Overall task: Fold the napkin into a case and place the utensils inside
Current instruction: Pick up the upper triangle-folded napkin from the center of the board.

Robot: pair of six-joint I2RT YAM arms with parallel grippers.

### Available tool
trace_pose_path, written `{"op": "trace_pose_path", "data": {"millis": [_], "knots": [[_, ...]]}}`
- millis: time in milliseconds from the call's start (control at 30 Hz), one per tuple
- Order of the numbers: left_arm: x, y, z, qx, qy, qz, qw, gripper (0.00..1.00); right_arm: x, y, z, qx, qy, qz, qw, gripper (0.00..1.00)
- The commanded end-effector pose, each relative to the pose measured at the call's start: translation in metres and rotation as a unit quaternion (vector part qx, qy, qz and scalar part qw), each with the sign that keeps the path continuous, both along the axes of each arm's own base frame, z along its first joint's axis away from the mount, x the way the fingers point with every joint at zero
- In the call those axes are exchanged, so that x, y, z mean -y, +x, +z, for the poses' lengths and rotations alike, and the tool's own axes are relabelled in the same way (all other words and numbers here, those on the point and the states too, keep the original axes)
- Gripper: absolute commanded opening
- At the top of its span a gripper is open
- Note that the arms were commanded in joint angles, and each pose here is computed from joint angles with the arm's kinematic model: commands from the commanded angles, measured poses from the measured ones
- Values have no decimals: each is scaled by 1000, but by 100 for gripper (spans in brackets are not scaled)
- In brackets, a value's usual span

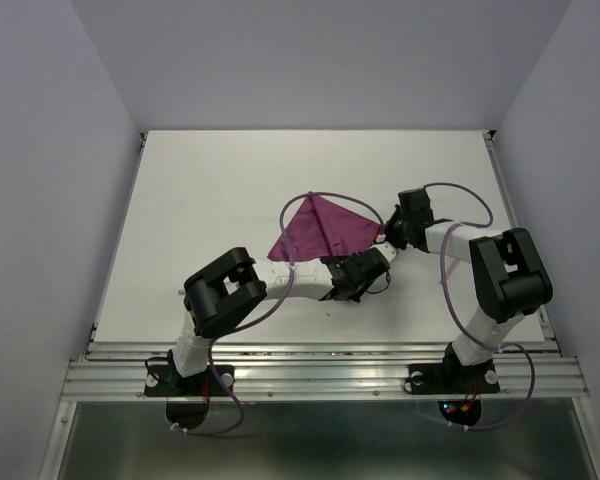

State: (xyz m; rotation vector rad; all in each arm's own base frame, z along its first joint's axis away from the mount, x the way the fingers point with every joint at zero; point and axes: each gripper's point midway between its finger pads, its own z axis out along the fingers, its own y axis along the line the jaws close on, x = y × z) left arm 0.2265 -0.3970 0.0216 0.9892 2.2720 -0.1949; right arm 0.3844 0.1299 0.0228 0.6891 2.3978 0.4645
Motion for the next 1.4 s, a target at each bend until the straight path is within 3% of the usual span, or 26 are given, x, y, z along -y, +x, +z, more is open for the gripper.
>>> {"op": "trace_pose_path", "data": {"millis": [0, 100, 267, 400, 433, 467, 500, 533, 633, 733, 1033, 1367], "knots": [[-22, -4, -32, -23, 42, 10, 999, 34, 11, -11, -1, -12, -14, -7, 1000, 1], [-26, 2, -31, -26, 39, 18, 999, 25, 16, -13, -2, -13, -15, -11, 1000, 1], [-24, 10, -23, -31, 21, 21, 999, 0, 16, -18, -1, -14, -16, -8, 1000, 1], [-13, 9, 0, -48, -24, -2, 999, 0, 16, -20, 6, -7, -15, -2, 1000, 5], [-11, 6, 4, -59, -35, -11, 998, 0, 20, -19, 9, -6, -16, -6, 1000, 10], [-8, 6, 14, -58, -50, -18, 997, 0, 20, -19, 11, -4, -16, -5, 1000, 27], [-7, 5, 17, -61, -55, -22, 996, 0, 20, -20, 12, -4, -16, -4, 1000, 35], [-6, 3, 19, -68, -62, -29, 995, 0, 24, -19, 15, -2, -16, -8, 1000, 53], [-3, 1, 28, -74, -77, -43, 993, 0, 19, -23, 21, -1, 8, 1, 1000, 70], [1, -4, 31, -87, -90, -54, 991, 0, 20, -24, 24, -2, 23, -2, 1000, 74], [5, -4, 47, -91, -116, -66, 987, 0, -2, -31, 15, -19, 73, 45, 996, 73], [5, 3, 66, -100, -157, -69, 980, 0, -7, -42, 5, -35, 93, 46, 994, 61]]}}
